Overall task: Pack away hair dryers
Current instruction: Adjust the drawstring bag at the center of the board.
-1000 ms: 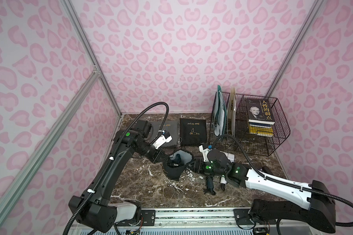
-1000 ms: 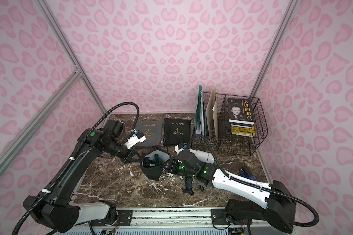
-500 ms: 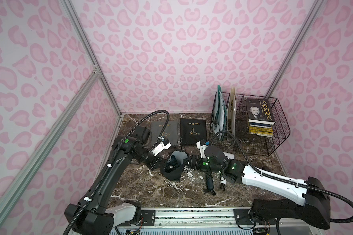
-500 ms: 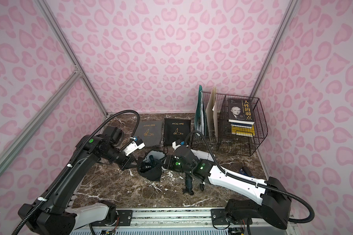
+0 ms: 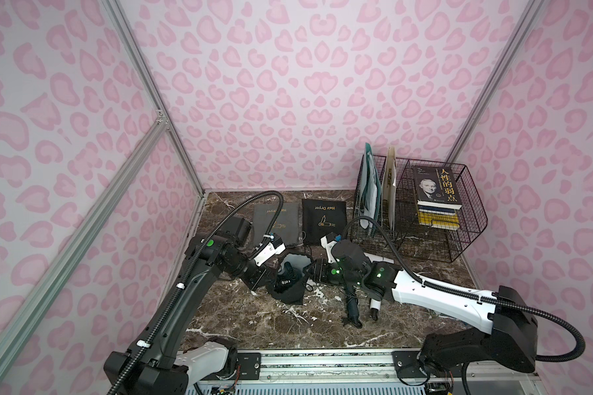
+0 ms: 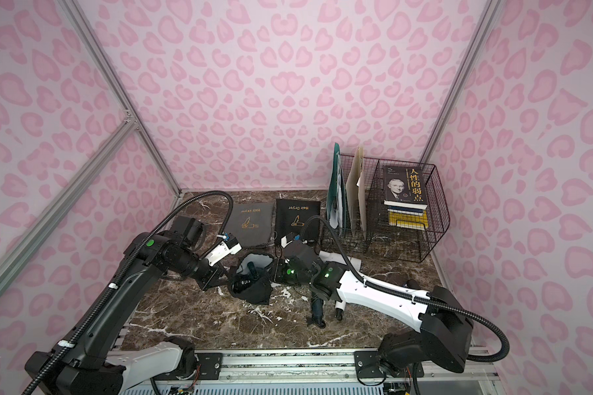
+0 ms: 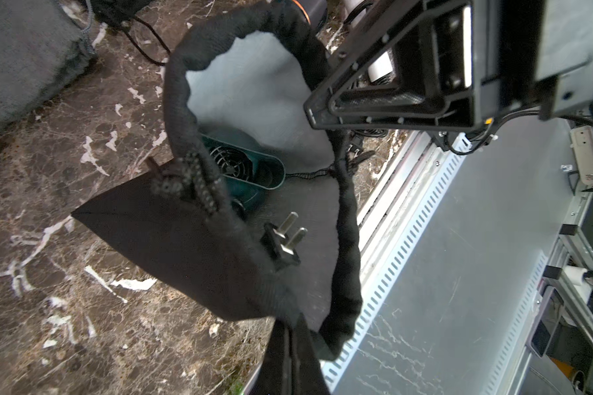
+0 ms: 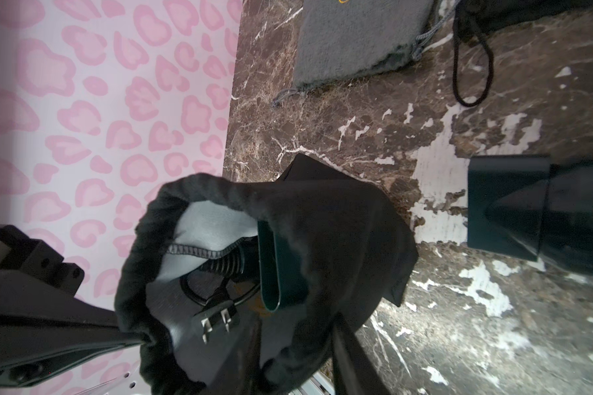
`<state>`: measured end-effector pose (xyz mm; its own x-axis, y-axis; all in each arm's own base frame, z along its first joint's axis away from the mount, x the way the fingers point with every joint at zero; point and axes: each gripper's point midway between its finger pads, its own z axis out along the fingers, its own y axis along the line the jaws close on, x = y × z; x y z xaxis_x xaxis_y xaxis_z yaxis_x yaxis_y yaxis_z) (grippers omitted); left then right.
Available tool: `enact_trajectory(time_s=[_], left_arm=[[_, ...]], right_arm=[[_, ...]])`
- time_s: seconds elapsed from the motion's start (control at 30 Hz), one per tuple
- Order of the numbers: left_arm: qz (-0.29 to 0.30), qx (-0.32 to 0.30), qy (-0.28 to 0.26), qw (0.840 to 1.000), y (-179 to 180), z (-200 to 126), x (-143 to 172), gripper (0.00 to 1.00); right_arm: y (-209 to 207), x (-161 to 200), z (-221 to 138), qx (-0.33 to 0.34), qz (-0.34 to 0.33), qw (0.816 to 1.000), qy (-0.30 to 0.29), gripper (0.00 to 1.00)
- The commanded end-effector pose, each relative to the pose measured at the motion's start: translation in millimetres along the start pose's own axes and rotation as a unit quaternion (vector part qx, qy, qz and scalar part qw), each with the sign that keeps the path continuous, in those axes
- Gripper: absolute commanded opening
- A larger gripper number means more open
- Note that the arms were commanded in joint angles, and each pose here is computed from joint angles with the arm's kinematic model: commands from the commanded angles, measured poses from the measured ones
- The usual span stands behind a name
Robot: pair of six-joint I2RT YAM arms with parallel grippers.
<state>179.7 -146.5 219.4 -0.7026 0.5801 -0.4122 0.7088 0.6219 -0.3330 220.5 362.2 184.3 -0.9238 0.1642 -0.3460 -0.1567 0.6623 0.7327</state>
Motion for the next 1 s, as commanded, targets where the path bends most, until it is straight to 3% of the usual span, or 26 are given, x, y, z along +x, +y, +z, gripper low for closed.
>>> enact_trajectory(time_s=[0.0,0.2,0.33,0.43,0.53,0.6,0.83,0.97], left_arm=[[-0.005,-0.015,-0.003,1.000,6,0,-2,0.02],[-0.004,-0.019,-0.002,1.000,6,-1,0,0.02],[0.000,-0.025,0.001,1.000,7,-2,1,0.03],[0.006,-0.037,0.002,0.999,10,-6,1,0.17],[0.011,-0.054,-0.005,0.998,13,-14,-2,0.51],[0.017,-0.064,-0.013,0.998,13,-20,-6,0.65],[0.038,-0.126,-0.043,0.990,25,-48,-21,0.79],[-0.038,-0.154,-0.064,0.985,54,-51,-37,0.79]], right_arm=[[-8,4,4,0.022,-0.018,1.000,0.009,0.27],[-3,6,11,0.029,-0.040,0.999,0.017,0.02],[1,7,14,0.029,-0.052,0.998,0.020,0.00],[2,7,16,0.030,-0.057,0.998,0.021,0.00],[2,6,17,0.029,-0.059,0.998,0.020,0.00],[3,5,18,0.030,-0.061,0.998,0.019,0.00],[0,5,23,0.041,-0.073,0.996,0.025,0.00],[-5,6,23,0.047,-0.073,0.996,0.026,0.00]])
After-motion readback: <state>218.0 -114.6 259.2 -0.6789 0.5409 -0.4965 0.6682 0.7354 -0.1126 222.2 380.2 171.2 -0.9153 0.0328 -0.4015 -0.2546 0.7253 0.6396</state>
